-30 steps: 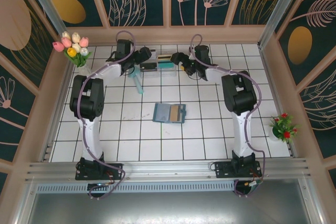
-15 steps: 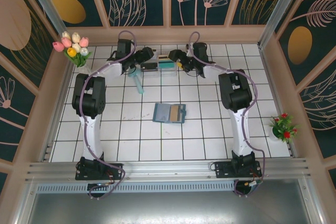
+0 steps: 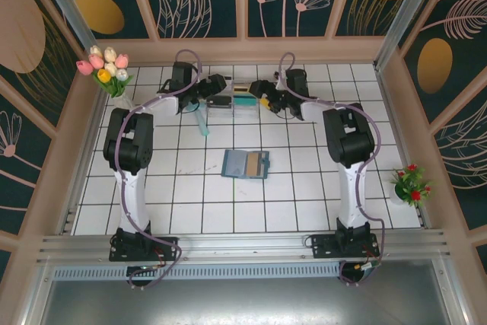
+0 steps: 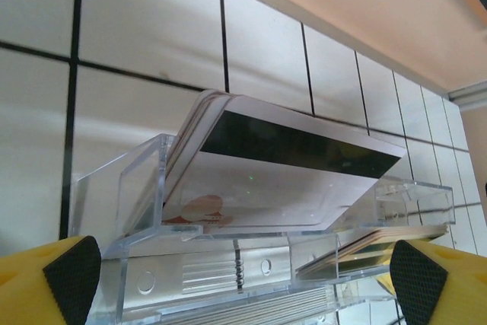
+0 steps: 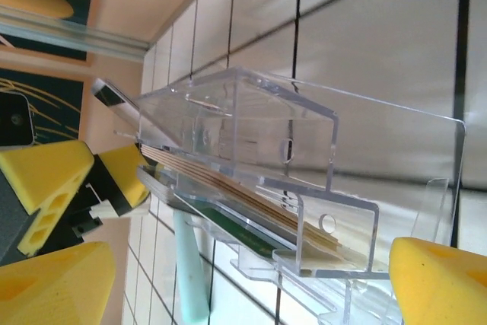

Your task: Take the credit cards out of the card holder

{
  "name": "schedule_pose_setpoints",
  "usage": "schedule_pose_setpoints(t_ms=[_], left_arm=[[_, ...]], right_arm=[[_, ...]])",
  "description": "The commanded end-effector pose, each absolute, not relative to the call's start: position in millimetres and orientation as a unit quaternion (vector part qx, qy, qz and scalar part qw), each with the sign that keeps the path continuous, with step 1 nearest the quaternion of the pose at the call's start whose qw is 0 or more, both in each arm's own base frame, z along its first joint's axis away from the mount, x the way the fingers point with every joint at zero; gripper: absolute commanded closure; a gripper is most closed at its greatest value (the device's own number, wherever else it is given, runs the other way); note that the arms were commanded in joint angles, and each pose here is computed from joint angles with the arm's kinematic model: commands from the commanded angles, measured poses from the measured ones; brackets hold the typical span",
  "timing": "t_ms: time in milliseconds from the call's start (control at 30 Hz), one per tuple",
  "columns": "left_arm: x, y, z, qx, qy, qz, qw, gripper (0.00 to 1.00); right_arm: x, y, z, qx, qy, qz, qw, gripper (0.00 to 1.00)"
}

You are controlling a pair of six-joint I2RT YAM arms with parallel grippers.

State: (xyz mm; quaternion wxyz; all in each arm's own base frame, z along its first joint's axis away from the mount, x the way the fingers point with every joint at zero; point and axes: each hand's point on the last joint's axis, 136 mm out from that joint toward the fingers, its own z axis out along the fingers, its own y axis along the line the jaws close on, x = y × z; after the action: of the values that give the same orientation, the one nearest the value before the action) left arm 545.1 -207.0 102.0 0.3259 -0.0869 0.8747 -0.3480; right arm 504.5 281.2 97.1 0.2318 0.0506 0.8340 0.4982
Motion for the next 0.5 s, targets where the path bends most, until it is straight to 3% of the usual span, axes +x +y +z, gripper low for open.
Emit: schedule_pose_setpoints(t_ms=[0, 300, 467], left_arm=[[505, -253, 114, -0.037, 0.868, -0.403, 0.288, 0.02], [474, -251, 124, -0.037, 0.866, -0.408, 0.288, 0.02], [474, -224, 118, -0.062, 0.891, -0.328, 0.307, 0.01]], right_arm=[[477, 299, 146, 0.0, 0.801, 0.548, 0.24, 0.07], [450, 284, 150, 0.009, 0.811, 0.529, 0.248, 0.08], [459, 255, 132, 0.066, 0.849, 0.459, 0.253, 0.08]])
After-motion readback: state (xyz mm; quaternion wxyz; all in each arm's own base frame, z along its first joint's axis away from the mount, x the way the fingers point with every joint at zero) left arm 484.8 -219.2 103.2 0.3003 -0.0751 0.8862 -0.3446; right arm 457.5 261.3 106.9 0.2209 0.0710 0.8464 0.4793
